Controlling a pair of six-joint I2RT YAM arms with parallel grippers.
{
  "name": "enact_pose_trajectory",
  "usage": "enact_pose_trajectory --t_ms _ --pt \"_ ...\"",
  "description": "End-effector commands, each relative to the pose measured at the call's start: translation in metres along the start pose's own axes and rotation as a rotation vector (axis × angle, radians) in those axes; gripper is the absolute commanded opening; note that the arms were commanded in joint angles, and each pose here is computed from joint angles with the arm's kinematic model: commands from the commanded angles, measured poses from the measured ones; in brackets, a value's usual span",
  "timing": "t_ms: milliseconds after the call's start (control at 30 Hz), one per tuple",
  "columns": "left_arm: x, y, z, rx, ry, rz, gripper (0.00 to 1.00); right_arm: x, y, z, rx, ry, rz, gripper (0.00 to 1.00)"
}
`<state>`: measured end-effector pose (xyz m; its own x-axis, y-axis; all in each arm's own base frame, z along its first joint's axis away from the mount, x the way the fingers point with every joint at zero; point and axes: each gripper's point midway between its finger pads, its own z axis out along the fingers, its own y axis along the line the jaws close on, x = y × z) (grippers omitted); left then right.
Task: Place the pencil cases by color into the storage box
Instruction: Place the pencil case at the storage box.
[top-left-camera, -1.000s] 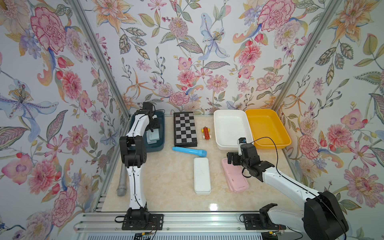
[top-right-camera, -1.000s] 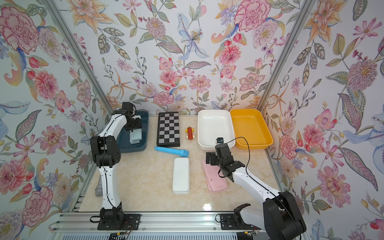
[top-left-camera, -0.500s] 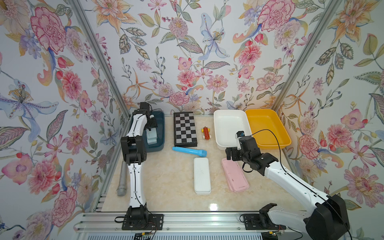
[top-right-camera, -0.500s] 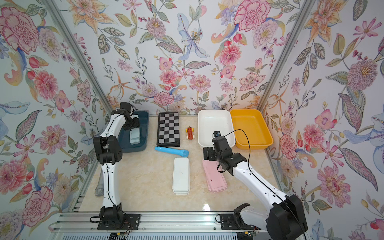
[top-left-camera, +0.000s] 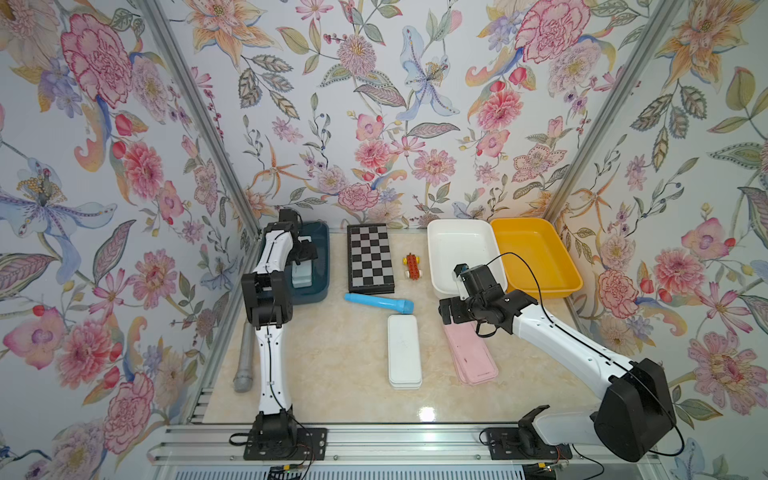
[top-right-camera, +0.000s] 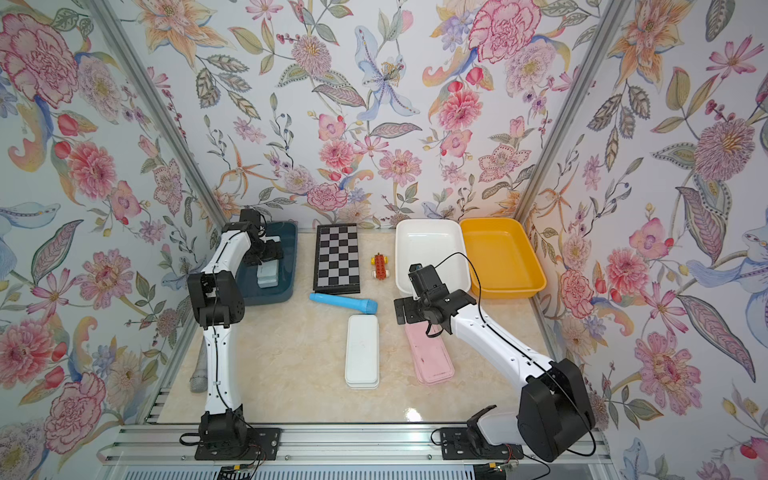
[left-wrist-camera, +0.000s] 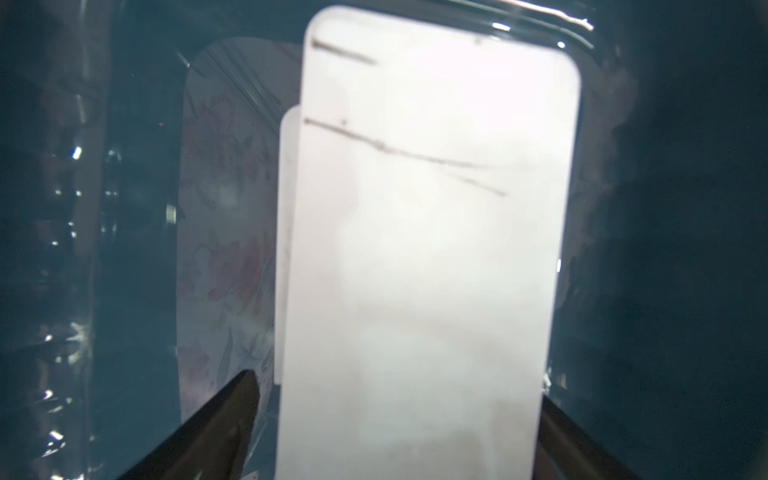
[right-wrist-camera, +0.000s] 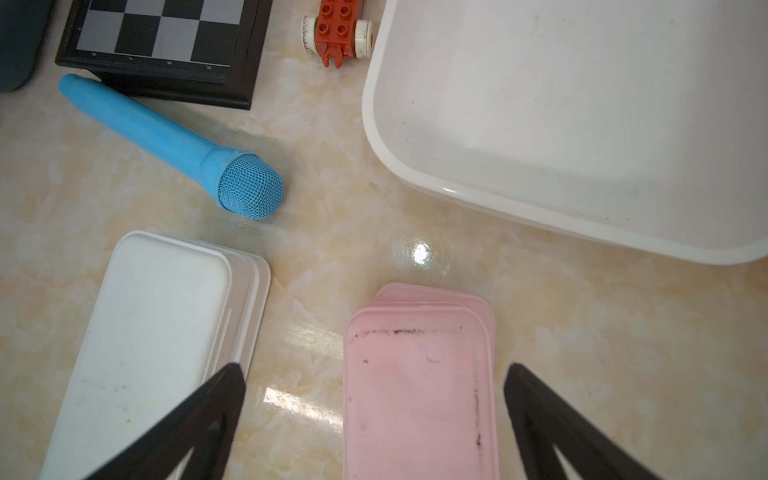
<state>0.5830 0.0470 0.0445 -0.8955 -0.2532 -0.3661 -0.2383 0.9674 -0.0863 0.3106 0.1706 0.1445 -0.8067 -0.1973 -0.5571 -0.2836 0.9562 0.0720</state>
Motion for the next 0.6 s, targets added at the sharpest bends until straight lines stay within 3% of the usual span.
enact_pose_trajectory --t_ms 0,300,567 --pt "0.000 0.003 0.000 0.010 0.007 0.008 0.98 0.007 -0.001 -0.005 0.014 0.055 0.008 1.00" --pt "-0.021 0.003 -0.040 -0.012 -0.076 0.018 0.98 0.046 -0.011 -0.003 0.042 0.151 -0.025 1.00" --pt "-0.048 0.003 -0.114 -0.060 -0.221 0.028 0.98 0.068 -0.016 -0.006 0.037 0.157 -0.002 1.00"
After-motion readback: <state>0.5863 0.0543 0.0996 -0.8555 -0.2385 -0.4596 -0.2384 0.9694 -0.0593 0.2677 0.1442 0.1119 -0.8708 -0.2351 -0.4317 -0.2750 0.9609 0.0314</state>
